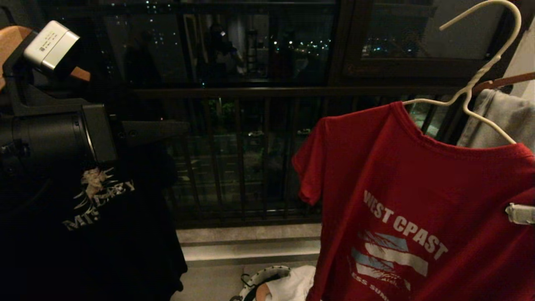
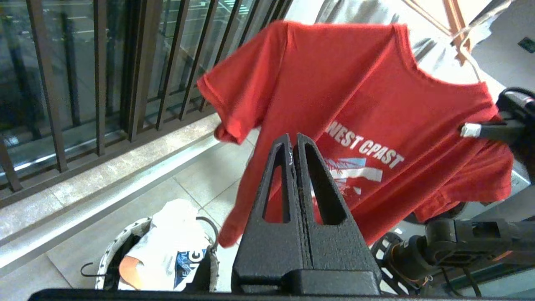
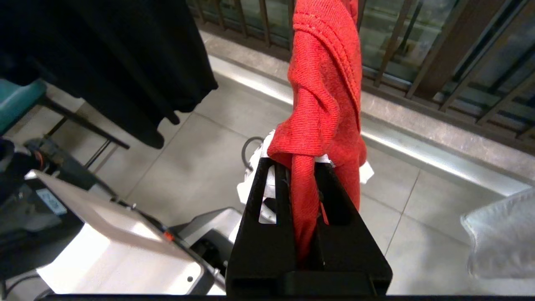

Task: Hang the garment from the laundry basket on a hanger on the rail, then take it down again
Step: Hang the clothes rack on the clothesline

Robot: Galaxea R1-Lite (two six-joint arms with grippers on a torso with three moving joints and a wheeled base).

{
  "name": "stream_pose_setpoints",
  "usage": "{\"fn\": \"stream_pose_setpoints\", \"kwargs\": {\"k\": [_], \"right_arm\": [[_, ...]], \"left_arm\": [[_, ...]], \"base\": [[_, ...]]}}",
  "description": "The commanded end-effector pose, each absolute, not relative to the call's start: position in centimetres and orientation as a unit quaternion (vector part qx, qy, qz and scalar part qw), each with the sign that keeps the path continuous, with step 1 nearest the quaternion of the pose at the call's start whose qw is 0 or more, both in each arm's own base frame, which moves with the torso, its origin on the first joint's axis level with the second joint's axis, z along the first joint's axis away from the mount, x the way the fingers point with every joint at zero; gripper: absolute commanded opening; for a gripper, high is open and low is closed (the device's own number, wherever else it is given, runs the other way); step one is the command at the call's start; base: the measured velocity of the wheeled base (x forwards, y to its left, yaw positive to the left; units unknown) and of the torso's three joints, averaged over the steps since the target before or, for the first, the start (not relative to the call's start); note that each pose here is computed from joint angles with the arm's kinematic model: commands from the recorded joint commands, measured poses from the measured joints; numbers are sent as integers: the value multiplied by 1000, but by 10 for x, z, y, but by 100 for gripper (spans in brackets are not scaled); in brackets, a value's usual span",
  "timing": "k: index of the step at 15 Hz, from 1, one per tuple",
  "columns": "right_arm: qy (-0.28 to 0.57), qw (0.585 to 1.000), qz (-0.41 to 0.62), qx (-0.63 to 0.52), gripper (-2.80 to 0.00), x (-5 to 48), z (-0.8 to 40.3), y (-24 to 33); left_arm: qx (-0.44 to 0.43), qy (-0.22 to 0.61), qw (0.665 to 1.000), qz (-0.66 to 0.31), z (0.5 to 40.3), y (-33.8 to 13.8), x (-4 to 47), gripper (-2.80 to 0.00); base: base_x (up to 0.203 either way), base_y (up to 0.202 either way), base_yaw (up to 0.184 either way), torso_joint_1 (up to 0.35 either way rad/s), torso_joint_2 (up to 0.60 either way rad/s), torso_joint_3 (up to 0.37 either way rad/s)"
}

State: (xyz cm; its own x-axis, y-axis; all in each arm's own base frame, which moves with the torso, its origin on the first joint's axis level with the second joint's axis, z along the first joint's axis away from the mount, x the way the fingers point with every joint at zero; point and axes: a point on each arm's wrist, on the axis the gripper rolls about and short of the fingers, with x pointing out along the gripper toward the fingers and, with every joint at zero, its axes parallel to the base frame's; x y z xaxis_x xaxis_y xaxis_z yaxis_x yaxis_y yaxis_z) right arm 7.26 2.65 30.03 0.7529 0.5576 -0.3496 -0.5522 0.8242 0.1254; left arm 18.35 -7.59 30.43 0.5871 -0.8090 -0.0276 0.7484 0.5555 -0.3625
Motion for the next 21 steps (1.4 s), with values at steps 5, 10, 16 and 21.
{"fn": "stream_pose_setpoints", "kwargs": {"k": [5, 10, 16, 21], "right_arm": [[201, 933, 297, 9, -280, 69, 291, 26], [184, 937, 297, 24, -280, 59, 294, 23], [165, 949, 265, 39, -280, 65, 301, 23], [151, 964, 215, 31, -280, 76, 309, 24]], "left_arm": [[-159, 96, 876, -446, 305, -76, 183, -280], [-158, 92, 875, -447, 306, -75, 181, -280], [-158, 90, 876, -448, 307, -75, 180, -280], [-158, 88, 877, -444, 308, -73, 180, -280]], "base": [[0, 0, 0, 184, -403, -220], [0, 0, 0, 86, -181, -94], [0, 0, 0, 0, 0, 0], [0, 0, 0, 0, 0, 0]]}}
